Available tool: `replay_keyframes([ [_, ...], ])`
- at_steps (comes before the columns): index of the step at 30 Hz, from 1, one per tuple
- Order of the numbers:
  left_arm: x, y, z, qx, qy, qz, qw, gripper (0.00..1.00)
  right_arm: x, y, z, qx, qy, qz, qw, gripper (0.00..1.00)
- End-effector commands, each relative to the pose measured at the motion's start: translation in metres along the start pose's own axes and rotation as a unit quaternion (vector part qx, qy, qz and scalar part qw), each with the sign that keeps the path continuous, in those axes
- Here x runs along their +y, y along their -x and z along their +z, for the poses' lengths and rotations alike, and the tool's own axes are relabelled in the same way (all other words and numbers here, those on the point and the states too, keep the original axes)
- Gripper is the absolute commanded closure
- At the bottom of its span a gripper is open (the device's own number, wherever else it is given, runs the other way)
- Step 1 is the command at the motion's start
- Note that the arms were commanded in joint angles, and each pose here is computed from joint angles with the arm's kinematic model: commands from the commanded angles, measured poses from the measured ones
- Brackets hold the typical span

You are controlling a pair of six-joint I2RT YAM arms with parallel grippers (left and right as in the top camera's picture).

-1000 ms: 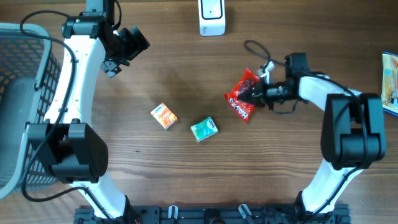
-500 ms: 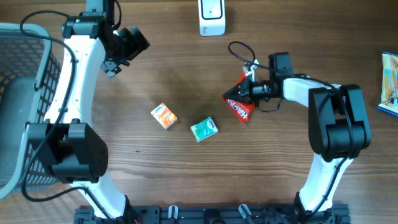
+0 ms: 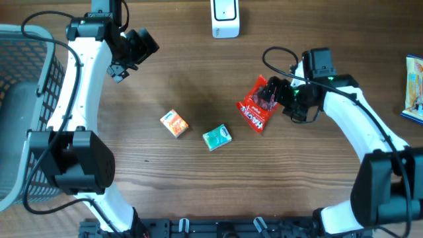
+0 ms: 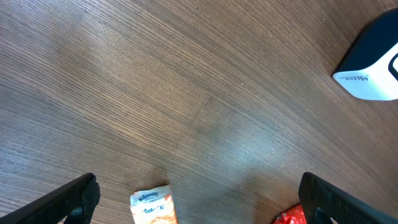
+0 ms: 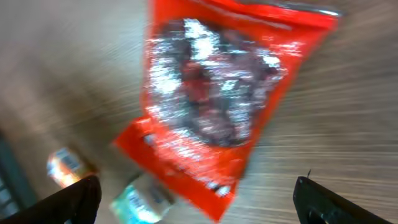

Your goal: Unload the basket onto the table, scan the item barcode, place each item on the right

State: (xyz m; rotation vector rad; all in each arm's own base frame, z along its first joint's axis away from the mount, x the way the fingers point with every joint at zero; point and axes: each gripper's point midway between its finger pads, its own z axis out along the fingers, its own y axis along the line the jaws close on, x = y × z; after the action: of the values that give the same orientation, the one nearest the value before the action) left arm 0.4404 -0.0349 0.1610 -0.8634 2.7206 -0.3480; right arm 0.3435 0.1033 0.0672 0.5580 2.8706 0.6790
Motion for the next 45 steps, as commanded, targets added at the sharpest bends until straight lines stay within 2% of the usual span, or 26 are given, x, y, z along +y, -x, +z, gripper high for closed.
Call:
replay_keyframes([
  [1,0.001,0.001,-0.002,-0.004,0.003,0.006,1.000,0.00,-0.033,0.000,0.019,0.005,-0.068,0.031,0.997,0.00],
  [4,0.001,0.001,-0.002,-0.004,0.003,0.006,1.000,0.00,-0.044,-0.010,0.038,0.039,-0.084,0.020,0.996,0.00],
  [7,0.001,0.001,-0.002,-0.004,0.003,0.006,1.000,0.00,-0.037,-0.015,0.029,0.046,-0.084,-0.022,0.995,0.00],
  [10,0.001,0.001,-0.002,-0.004,0.003,0.006,1.000,0.00,-0.004,-0.010,-0.003,-0.001,-0.073,-0.093,0.993,0.00],
  [13,0.001,0.001,-0.002,-0.004,0.003,0.006,1.000,0.00,0.023,-0.014,-0.016,-0.056,-0.109,-0.175,0.977,0.00],
  [14,0.001,0.001,-0.002,-0.004,0.003,0.006,1.000,0.00,0.030,-0.018,-0.014,-0.073,-0.137,-0.207,0.966,0.00],
  [15,0.001,0.001,-0.002,-0.004,0.003,0.006,1.000,0.00,0.041,-0.029,-0.003,-0.092,-0.185,-0.274,0.939,0.00],
  [19,0.001,0.001,-0.002,-0.004,0.003,0.006,1.000,0.00,0.046,-0.046,0.027,-0.127,-0.304,-0.375,0.867,0.00],
  [23,0.001,0.001,-0.002,-0.004,0.003,0.006,1.000,0.00,0.021,-0.028,0.036,-0.153,-0.405,-0.388,0.814,0.00],
  [25,0.001,0.001,-0.002,-0.004,0.003,0.006,1.000,0.00,0.017,-0.020,0.034,-0.169,-0.428,-0.387,0.799,0.00],
  [31,0.001,0.001,-0.002,-0.004,0.003,0.006,1.000,0.00,0.008,-0.013,0.060,-0.134,-0.372,-0.347,0.851,0.00],
  [37,0.001,0.001,-0.002,-0.004,0.003,0.006,1.000,0.00,0.012,-0.005,0.068,-0.151,-0.354,-0.349,0.855,0.03],
  [39,0.001,0.001,-0.002,-0.004,0.003,0.006,1.000,0.00,0.006,-0.003,0.073,-0.151,-0.355,-0.345,0.856,0.07],
  [42,0.001,0.001,-0.002,-0.004,0.003,0.006,1.000,0.00,-0.007,0.000,0.079,-0.145,-0.364,-0.334,0.857,0.08],
  [43,0.001,0.001,-0.002,-0.004,0.003,0.006,1.000,0.00,-0.011,0.002,0.080,-0.143,-0.367,-0.330,0.858,0.11],
  [45,0.001,0.001,-0.002,-0.004,0.003,0.006,1.000,0.00,-0.016,0.008,0.078,-0.145,-0.369,-0.320,0.861,0.34],
])
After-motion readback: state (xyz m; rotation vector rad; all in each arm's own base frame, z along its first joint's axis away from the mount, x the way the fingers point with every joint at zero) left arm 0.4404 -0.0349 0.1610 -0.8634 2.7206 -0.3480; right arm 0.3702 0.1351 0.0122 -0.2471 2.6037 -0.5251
